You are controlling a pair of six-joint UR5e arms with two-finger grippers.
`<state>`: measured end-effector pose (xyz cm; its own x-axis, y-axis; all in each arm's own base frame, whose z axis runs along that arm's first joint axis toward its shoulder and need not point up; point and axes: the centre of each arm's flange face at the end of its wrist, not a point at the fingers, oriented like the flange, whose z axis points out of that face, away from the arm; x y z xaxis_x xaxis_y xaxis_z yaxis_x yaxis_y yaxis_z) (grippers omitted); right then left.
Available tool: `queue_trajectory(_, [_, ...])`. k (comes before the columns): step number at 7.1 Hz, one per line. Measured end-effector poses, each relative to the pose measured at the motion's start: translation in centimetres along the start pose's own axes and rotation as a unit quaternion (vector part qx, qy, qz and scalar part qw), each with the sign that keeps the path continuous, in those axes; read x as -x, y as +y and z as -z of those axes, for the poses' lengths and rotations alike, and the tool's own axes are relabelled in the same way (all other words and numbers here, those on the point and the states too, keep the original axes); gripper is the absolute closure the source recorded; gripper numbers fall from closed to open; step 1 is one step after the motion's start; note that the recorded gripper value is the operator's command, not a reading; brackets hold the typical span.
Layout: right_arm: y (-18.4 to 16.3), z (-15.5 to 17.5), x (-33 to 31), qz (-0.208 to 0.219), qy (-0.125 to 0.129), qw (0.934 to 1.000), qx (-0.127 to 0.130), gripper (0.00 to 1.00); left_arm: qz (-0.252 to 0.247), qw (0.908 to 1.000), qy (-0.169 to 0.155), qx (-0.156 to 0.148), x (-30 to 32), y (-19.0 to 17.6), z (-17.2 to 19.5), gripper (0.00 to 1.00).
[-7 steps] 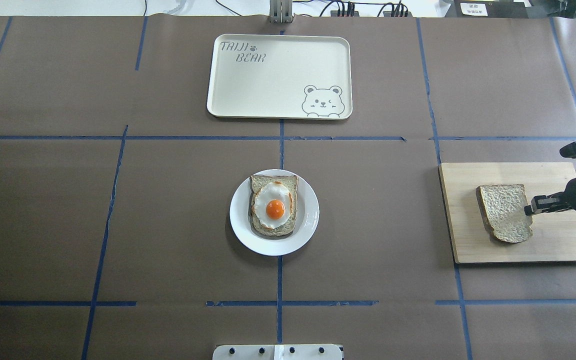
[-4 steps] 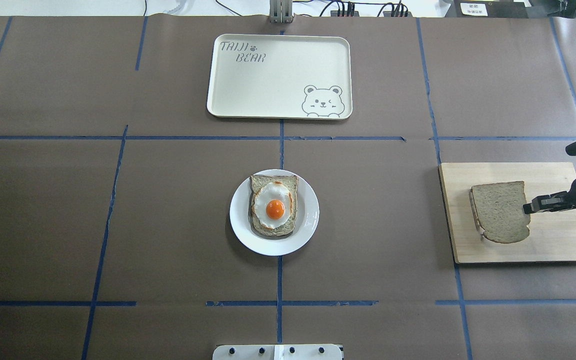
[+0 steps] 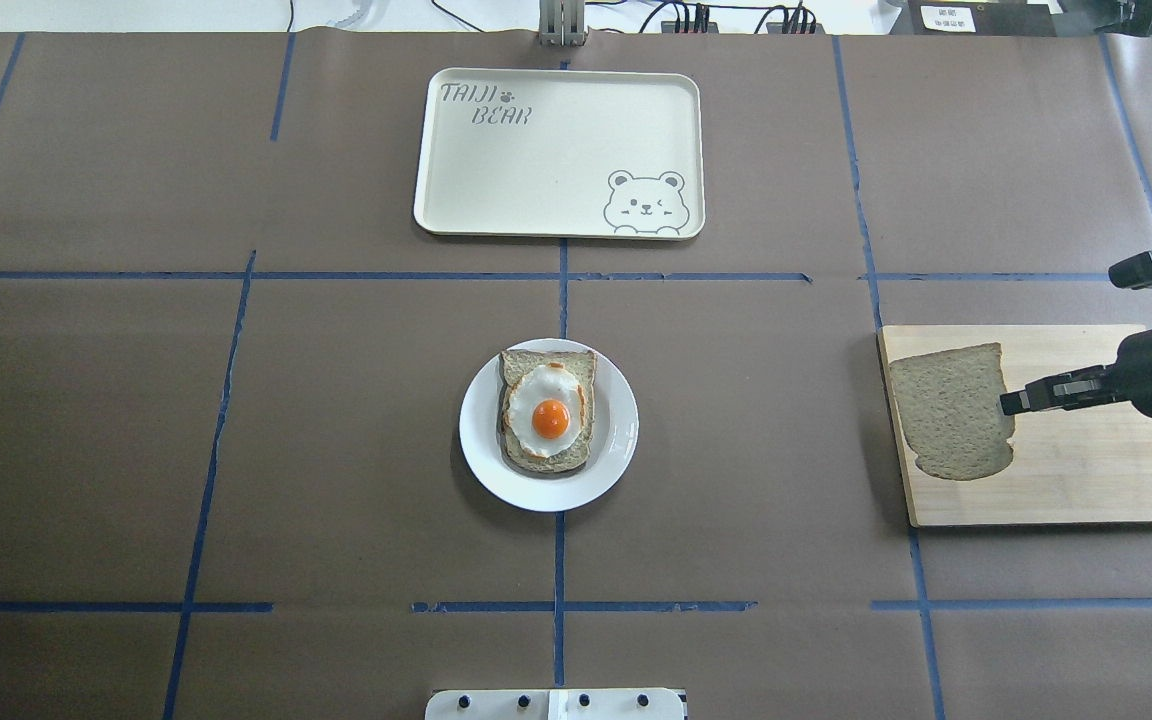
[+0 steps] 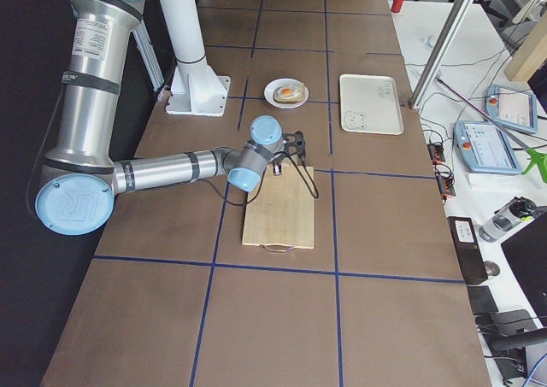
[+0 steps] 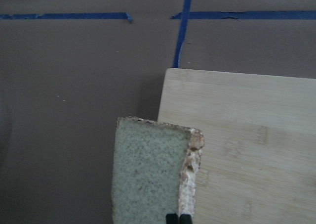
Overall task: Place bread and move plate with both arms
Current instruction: 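Lift the bread slice with the right gripper and carry it toward the plate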
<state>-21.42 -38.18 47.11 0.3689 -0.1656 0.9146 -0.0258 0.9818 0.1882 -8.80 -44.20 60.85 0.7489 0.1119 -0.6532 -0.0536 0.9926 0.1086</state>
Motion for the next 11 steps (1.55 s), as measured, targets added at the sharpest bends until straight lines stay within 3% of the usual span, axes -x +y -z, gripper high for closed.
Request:
queue_trajectory(2, [-2.7,-2.1,8.3,-0.011,-0.060,0.9981,0.010,1.00,-0.001,1.0000,0.000,-0.001,-0.1,0.0,0.1,0.00])
queue_trajectory(5, [-4.1,-9.0,20.7,-0.040,-0.112,0.9925,0.027,1.00,-0.001,1.0000,0.007,-0.003,-0.3,-0.1,0.2,0.00])
queue_trajectory(7, [-4.8,-13.6,26.0,-0.061,-0.124,0.9903,0.016,1.00,-0.001,0.9999,0.010,-0.003,-0.3,-0.1,0.2,0.00])
queue_trajectory(11, [-6.2,-18.3,30.2,-0.072,-0.121,0.9899,-0.017,1.00,-0.001,0.9999,0.010,-0.003,-0.4,-0.1,0.2,0.00])
